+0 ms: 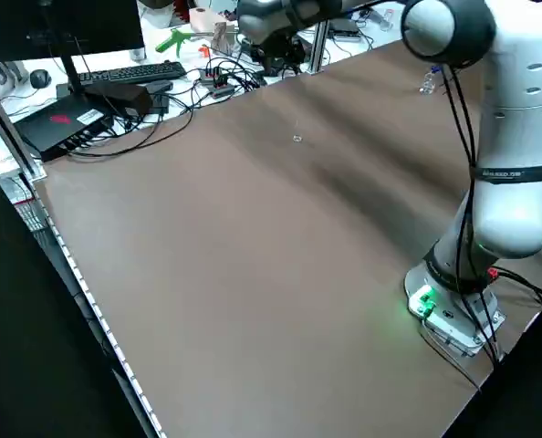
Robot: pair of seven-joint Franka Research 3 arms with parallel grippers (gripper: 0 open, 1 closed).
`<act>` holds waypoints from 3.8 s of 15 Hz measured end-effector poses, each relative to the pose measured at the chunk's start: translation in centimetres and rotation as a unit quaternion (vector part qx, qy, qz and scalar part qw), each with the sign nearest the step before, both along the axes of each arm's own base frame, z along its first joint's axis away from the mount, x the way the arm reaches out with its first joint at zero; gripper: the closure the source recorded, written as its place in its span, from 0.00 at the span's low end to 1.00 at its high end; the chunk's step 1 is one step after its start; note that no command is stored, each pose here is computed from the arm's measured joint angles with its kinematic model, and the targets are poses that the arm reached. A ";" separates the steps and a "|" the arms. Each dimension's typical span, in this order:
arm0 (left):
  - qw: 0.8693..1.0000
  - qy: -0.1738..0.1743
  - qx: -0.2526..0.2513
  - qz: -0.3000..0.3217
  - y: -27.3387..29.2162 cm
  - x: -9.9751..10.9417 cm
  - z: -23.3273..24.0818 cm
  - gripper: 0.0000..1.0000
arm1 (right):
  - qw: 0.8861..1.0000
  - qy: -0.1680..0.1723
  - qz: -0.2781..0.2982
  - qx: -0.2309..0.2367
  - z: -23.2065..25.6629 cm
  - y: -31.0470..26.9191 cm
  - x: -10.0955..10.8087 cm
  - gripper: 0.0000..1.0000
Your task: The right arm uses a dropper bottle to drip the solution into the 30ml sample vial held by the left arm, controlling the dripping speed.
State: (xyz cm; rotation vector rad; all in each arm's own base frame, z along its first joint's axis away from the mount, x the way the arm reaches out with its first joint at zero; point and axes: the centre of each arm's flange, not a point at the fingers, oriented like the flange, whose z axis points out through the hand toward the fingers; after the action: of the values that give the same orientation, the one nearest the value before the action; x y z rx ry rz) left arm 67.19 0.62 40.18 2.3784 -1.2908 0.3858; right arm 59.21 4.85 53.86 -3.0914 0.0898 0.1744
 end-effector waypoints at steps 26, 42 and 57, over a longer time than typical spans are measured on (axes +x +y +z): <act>0.876 0.161 0.190 0.414 -1.5 -5.7 15.5 0.01 | 0.998 -0.064 0.028 0.001 6.5 -0.2 -3.5 0.00; 0.769 0.178 0.178 0.588 2.5 -12.7 23.9 0.00 | 0.997 -0.061 0.047 0.001 5.7 1.0 -4.3 0.00; 0.800 0.195 0.214 0.525 -7.7 -9.3 16.6 0.01 | 0.995 -0.056 0.078 0.002 5.2 0.0 -4.3 0.00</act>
State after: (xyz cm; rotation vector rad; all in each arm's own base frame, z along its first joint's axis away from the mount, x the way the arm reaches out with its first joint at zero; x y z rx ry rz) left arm 57.94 -7.10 56.80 3.1323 0.2756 -0.1507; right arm 54.93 4.87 59.02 -3.0954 -0.1562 0.0049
